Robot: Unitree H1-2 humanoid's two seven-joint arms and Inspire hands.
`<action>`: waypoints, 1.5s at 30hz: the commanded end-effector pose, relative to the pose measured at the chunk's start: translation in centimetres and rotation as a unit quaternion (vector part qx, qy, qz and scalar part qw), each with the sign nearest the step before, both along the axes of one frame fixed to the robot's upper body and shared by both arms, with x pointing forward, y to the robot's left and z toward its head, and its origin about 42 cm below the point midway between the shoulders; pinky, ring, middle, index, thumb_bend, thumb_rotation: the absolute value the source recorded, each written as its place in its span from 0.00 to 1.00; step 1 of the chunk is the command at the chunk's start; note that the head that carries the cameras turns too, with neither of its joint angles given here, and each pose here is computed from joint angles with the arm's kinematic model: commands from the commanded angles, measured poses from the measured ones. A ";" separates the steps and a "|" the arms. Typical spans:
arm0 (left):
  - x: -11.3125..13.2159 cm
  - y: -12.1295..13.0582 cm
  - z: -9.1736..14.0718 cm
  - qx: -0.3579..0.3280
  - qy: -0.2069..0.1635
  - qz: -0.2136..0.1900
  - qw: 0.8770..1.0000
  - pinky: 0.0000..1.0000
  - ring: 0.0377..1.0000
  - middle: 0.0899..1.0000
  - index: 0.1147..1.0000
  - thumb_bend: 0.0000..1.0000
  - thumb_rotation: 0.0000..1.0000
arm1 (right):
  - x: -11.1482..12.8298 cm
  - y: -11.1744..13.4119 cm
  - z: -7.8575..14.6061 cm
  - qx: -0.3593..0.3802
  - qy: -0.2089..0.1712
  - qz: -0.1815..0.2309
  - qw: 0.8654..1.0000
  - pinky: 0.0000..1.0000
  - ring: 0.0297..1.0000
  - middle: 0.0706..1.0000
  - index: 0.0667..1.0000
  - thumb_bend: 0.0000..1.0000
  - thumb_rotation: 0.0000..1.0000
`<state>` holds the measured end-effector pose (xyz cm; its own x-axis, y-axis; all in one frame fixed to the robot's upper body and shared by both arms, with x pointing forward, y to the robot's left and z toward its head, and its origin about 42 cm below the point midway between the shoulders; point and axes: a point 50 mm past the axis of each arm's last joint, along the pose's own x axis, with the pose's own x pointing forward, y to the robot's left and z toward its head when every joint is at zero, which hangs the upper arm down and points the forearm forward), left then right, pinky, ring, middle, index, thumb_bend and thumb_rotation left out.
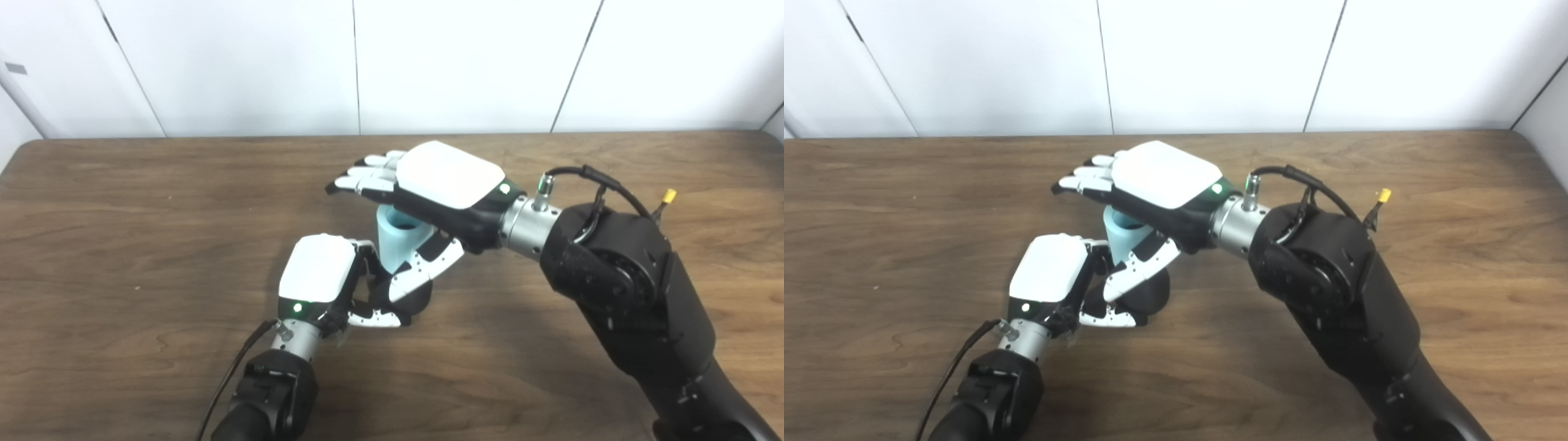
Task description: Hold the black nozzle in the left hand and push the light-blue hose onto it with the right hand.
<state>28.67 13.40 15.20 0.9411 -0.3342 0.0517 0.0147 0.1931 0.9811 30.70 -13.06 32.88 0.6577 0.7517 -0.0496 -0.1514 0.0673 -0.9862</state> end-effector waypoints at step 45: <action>-0.9 -0.2 -0.8 0.004 0.033 -0.018 0.999 0.70 0.60 0.48 0.40 0.52 0.00 | -2.8 -2.7 -7.8 -0.005 0.124 -0.012 0.992 0.98 1.00 0.97 0.94 0.72 0.79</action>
<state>28.20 13.49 15.23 0.9390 -0.3406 0.0469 0.0289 0.2142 0.9764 28.66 -15.38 28.59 0.6790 0.7336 -0.0286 -0.1863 0.1345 -0.9732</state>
